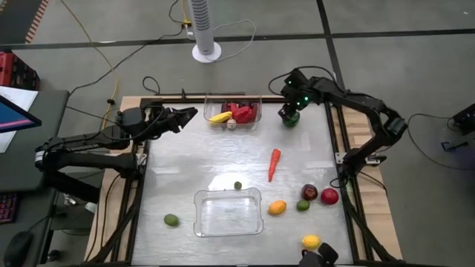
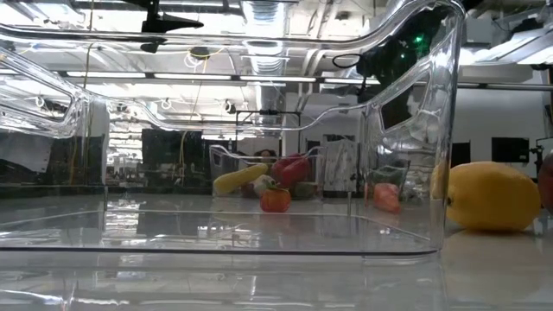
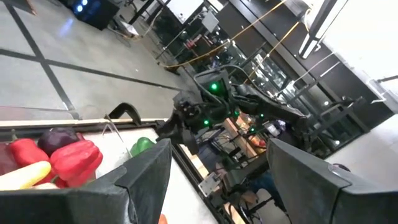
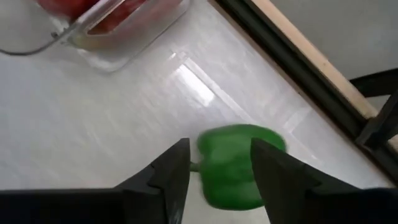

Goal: Sort produce into baskets
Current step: Put the green bell pepper into the top transparent bin

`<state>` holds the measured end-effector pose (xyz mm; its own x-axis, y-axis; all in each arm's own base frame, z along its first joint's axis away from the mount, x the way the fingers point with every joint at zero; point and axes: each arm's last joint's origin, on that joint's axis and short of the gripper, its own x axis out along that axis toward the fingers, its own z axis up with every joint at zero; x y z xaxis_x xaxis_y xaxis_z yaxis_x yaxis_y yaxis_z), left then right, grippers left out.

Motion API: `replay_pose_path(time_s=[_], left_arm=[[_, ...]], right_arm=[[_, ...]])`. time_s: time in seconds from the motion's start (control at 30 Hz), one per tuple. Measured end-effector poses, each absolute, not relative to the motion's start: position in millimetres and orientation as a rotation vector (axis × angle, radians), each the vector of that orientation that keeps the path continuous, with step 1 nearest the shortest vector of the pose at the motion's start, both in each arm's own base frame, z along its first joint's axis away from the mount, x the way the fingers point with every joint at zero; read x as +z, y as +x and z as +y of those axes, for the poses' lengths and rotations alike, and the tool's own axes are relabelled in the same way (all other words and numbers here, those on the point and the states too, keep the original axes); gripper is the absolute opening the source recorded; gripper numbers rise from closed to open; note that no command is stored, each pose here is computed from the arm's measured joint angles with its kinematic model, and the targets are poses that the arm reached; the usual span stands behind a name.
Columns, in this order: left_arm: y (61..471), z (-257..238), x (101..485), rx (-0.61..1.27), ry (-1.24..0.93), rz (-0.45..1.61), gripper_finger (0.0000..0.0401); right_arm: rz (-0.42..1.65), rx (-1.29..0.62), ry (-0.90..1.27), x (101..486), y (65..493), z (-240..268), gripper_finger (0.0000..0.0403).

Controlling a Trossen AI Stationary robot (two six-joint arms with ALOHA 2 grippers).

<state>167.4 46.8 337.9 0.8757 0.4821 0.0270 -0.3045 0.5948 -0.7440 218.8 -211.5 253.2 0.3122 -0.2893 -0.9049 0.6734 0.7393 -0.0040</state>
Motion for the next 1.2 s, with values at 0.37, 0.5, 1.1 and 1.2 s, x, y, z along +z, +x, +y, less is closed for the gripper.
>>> replay_pose_path(time_s=[0.37,0.5,1.1,1.2], left_arm=[[167.5,46.6,337.4,0.455,-0.817,-0.228,0.0251],[167.5,46.6,337.2,0.456,-0.817,-0.226,0.0251],[167.8,46.0,336.1,0.436,-0.844,-0.212,0.0251],[167.7,46.3,336.2,0.449,-0.832,-0.215,0.0251]], right_arm=[[1.136,-0.589,0.386,246.2,210.3,-220.8,0.0366],[1.212,-0.564,0.411,228.5,211.2,-227.9,0.0390],[1.391,-0.506,0.397,183.2,224.8,-235.8,0.0361],[1.359,-0.518,0.381,194.1,222.1,-232.1,0.0344]])
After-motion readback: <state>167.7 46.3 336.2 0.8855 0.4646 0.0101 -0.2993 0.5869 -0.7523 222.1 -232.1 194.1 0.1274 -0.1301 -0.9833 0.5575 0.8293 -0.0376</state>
